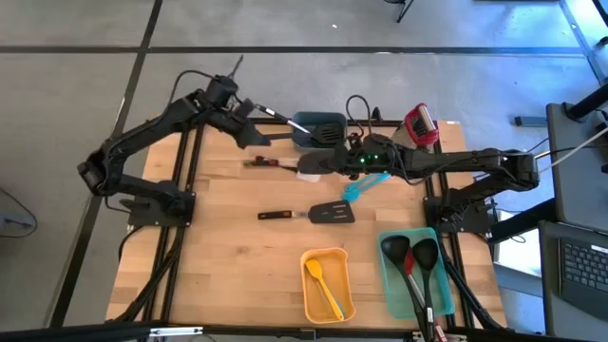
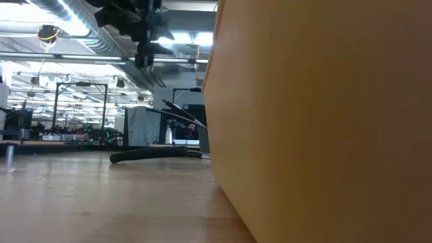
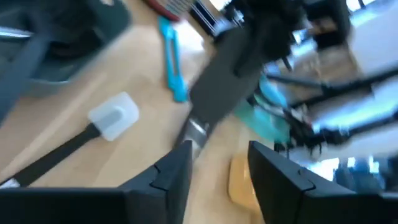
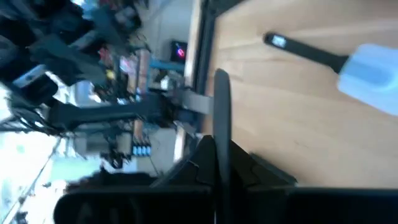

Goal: Pick & Place Kitchen Items
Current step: Put the large black spatula into the blue bin

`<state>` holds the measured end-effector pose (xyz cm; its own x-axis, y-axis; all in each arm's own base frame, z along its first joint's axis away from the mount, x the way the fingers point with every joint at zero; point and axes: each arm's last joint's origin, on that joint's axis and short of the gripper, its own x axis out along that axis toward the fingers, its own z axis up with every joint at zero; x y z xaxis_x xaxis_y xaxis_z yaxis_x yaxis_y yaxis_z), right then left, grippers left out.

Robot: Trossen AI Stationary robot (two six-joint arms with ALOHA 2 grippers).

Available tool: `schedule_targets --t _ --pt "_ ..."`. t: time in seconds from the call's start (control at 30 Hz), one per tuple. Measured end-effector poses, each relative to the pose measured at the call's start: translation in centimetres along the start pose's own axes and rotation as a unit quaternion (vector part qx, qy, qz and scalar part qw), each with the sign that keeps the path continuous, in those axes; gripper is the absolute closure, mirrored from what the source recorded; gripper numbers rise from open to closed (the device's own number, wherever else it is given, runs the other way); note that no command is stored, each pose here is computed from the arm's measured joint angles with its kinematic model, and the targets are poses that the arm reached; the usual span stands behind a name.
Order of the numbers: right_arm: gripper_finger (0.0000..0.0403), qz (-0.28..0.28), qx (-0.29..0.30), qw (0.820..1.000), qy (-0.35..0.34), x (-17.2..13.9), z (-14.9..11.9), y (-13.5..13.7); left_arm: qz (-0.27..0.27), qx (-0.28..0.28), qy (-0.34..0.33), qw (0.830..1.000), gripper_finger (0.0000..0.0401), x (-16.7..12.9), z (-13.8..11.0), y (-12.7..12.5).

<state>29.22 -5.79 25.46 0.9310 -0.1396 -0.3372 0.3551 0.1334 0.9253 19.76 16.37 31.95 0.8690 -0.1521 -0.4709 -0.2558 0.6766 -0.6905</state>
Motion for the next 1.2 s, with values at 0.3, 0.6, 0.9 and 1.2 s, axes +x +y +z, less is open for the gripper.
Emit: schedule_targets --t 0.3,0.6,0.9,1.2 --pt "0.0402 0.019 -0.008 0.998 -0.064 -0.2 -0.8 0.9 0.043 -0.109 -0.057 0.991 0.0191 -2.7 0.8 2.4" --pt "0.0402 0.046 -0.042 0.995 -0.078 -1.8 -1.0 2.3 0.0 -0.177 -0.073 0.982 0.019 -6.2 0.6 5.2" --pt "0.0402 0.049 -0.085 0.994 -0.055 -3.8 1.2 2.4 -0.008 -0.219 -0.063 0.974 0.019 -6.3 0.4 5.3" --pt "0.0402 0.069 -0.047 0.992 -0.092 -7.2 2.4 -3.1 0.031 -0.197 -0.093 0.976 0.0194 -4.4 1.5 4.0"
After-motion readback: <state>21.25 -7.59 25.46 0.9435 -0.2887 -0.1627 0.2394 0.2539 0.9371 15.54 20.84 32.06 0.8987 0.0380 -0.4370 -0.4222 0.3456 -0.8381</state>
